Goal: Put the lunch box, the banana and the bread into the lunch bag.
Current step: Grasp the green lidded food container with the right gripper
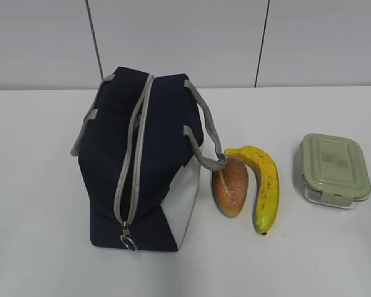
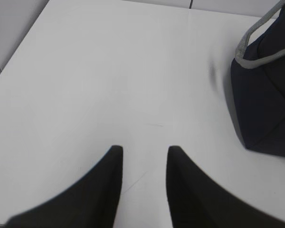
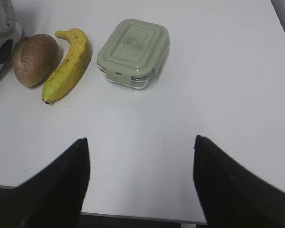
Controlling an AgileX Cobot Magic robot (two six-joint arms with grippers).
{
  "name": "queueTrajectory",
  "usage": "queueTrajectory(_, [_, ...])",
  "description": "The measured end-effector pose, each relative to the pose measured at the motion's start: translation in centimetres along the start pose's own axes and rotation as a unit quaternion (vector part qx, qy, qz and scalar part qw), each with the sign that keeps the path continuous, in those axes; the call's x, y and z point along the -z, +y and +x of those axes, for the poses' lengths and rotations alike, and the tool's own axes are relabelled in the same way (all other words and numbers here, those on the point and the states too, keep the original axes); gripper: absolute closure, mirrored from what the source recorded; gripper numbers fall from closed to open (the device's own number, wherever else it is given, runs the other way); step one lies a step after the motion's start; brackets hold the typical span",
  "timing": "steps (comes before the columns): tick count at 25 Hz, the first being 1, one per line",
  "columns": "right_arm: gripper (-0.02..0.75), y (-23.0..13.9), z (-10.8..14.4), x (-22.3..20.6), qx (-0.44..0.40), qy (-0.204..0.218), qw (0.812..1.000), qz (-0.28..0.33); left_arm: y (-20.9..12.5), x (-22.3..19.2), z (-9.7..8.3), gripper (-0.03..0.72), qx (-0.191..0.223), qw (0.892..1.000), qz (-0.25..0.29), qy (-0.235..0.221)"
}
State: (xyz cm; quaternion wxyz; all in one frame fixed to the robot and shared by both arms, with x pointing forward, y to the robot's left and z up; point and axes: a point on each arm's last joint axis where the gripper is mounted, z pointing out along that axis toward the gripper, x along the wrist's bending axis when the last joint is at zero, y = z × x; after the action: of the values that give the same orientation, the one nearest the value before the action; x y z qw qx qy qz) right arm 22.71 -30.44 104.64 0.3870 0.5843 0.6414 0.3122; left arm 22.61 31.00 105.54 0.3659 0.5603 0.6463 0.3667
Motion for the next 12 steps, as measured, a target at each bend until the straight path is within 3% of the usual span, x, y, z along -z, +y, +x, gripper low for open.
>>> queueTrajectory(12, [0.231, 0.0, 0.0, 0.0, 0.0, 0.0, 1.0, 0.0, 0.0, 0.0, 0.0, 0.445, 0.0, 1.0, 0.0, 0.0])
